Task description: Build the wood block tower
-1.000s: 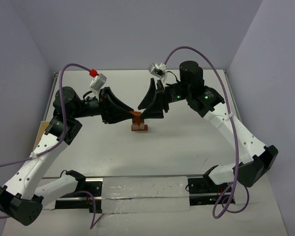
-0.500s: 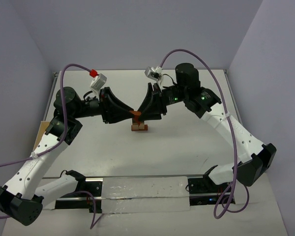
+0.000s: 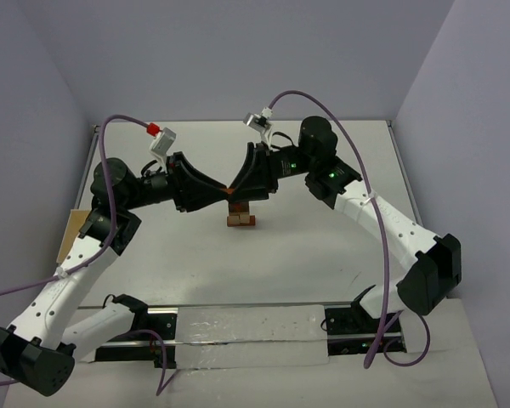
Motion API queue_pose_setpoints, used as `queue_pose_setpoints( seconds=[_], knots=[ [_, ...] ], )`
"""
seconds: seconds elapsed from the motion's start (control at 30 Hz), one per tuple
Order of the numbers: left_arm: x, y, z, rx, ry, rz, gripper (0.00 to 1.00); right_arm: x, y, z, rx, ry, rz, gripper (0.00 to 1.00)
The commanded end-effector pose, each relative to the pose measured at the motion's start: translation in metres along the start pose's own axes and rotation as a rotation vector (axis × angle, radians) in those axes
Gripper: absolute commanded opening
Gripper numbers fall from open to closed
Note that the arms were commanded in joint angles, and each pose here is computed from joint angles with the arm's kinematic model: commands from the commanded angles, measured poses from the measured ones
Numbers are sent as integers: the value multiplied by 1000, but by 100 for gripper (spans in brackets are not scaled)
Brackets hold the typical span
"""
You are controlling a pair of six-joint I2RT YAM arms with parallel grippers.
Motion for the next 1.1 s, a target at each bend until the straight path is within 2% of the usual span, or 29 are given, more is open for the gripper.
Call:
queue_pose_setpoints(
  seconds=[0.0, 0.3, 0.4, 0.5, 0.7, 0.87, 1.03, 1.07],
  knots=[
    [-11, 4, -5, -8, -22, -65, 0, -18, 0, 30, -107, 36, -47, 48],
    [-11, 6, -4, -16, -20, -66, 0, -16, 3, 27, -106, 30, -51, 43],
    [-12, 6, -2, -25, -13, -68, 0, -14, 5, 26, -101, 29, -56, 46],
    [-12, 7, -1, -30, -10, -71, 0, -13, 8, 24, -95, 24, -59, 55],
    [-10, 7, 1, -32, -4, -69, 0, -14, 12, 23, -85, 24, -74, 57],
    [-9, 7, 1, -34, -1, -66, 0, -15, 13, 21, -79, 25, -83, 49],
    [-8, 7, 2, -36, 0, -65, 0, -16, 14, 20, -76, 32, -87, 34],
    [-8, 7, 2, -37, 0, -65, 0, -16, 14, 20, -76, 32, -87, 34]
  ],
)
Point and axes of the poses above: each gripper's point midway between its finger pads, its own y axis back along the fingers, its own z axis along the line the jaws close on, x = y × z, the point moved 3 cm from there along y, back along the fingers, and after that the axes turned 15 degrees about -y, right-handed, at the moved point
